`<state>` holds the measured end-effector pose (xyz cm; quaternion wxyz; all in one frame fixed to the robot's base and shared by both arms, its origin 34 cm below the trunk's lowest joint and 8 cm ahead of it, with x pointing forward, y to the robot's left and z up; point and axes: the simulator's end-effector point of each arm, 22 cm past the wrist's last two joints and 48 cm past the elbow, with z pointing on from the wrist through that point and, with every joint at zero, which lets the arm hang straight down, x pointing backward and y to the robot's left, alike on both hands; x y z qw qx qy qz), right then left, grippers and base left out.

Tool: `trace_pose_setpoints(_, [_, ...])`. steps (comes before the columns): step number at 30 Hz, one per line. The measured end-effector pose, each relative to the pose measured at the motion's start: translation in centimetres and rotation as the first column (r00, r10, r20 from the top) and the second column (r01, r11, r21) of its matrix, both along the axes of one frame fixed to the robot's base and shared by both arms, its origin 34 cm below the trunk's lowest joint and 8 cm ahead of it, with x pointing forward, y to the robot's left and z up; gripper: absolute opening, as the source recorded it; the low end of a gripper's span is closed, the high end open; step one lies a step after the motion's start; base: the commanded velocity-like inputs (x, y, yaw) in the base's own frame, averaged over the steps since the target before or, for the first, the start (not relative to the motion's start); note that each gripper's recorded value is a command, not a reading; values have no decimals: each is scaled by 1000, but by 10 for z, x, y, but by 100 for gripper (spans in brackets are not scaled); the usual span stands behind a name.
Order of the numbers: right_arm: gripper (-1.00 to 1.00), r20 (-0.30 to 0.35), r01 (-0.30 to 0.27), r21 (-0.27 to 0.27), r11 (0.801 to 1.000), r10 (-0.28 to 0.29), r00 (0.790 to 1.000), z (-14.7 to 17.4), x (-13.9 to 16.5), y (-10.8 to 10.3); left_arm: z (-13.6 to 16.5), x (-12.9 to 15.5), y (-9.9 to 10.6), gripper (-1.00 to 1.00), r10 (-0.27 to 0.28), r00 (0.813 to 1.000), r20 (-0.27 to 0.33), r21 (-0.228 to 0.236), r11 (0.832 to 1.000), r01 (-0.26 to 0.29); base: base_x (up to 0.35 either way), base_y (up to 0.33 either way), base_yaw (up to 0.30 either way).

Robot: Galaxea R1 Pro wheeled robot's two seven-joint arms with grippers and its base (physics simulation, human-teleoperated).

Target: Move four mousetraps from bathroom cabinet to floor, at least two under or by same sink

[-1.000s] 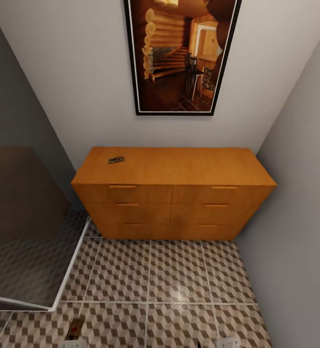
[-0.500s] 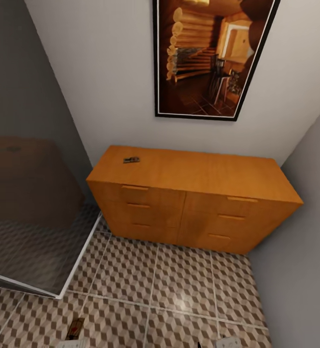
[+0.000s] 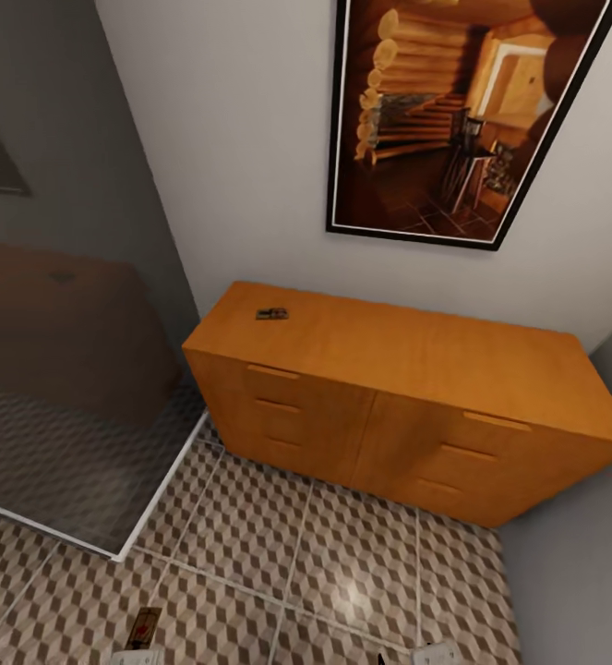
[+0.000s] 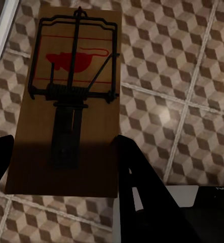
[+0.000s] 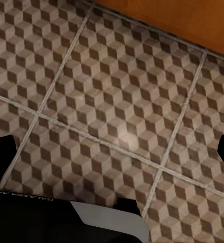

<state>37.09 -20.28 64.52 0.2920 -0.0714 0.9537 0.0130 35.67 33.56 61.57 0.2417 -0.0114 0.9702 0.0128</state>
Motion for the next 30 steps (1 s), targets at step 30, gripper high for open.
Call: trace_pose_setpoints(30, [100,0,-15,-44,999,15,1000,-2,0,-32,0,0,-1,-100,0,1000,0,-1,1000,0,19,-20,66])
